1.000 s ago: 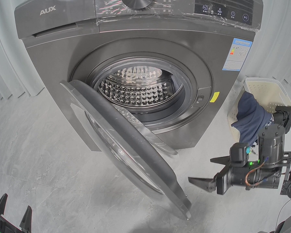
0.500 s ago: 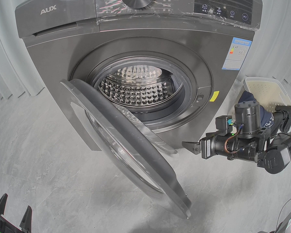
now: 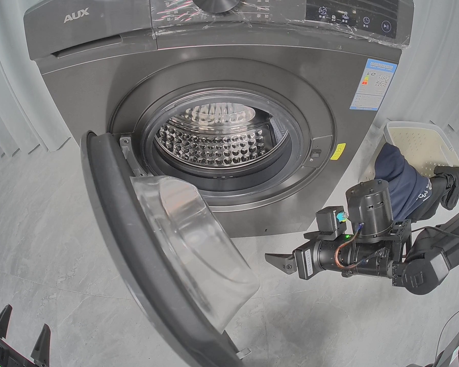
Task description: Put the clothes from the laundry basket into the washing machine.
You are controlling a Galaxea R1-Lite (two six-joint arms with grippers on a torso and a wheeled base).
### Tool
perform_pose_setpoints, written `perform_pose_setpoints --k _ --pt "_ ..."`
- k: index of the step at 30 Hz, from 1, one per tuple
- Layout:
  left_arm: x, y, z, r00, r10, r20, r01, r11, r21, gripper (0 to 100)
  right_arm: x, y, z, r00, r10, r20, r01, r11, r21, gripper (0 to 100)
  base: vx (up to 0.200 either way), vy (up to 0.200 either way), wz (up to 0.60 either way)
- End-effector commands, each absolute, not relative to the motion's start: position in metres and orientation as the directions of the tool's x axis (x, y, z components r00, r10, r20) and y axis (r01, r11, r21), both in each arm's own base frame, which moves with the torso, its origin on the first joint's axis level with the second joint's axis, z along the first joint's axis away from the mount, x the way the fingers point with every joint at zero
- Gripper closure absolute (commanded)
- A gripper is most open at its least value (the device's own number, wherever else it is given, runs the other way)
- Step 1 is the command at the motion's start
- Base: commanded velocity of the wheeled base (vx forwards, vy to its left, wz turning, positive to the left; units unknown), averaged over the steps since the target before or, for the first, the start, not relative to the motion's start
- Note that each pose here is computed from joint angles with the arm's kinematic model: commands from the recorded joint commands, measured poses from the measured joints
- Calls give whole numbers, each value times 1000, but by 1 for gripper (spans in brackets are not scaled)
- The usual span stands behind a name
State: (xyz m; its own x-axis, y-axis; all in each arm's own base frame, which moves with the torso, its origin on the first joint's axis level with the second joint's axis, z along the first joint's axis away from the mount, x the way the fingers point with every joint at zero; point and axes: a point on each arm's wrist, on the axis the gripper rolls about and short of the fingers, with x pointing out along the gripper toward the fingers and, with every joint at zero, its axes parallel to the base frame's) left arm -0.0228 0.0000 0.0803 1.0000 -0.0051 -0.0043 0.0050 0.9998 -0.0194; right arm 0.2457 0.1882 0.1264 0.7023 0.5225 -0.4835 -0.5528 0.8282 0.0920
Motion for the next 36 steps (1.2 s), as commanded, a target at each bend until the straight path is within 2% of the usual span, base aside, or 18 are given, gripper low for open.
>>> perform_pose_setpoints --k 1,4,10,21,25,30,36 --pt "-23 0 76 1000 -5 -6 4 1000 -18 0 245 188 133 711 531 -460 -555 826 94 0 0 0 0" --pt "-23 0 76 1000 -6 -6 6 1000 -18 0 254 195 129 716 521 -464 -543 834 97 0 0 0 0" --pt "-23 0 76 1000 -5 -6 4 1000 -20 0 272 217 116 714 513 -476 -526 842 118 0 -200 0 0" --pt "-23 0 76 1000 -5 -6 4 1000 -20 0 257 247 110 663 575 -480 -584 798 149 0 0 0 0" --pt "-23 0 76 1000 -6 -6 6 1000 -18 0 262 245 115 678 571 -463 -571 806 157 0 0 0 0" --pt "-23 0 76 1000 -6 -6 6 1000 -18 0 269 246 117 689 569 -449 -565 810 160 0 -200 0 0" --pt "-23 0 76 1000 -5 -6 4 1000 -18 0 274 261 103 671 574 -469 -575 802 160 0 -133 0 0"
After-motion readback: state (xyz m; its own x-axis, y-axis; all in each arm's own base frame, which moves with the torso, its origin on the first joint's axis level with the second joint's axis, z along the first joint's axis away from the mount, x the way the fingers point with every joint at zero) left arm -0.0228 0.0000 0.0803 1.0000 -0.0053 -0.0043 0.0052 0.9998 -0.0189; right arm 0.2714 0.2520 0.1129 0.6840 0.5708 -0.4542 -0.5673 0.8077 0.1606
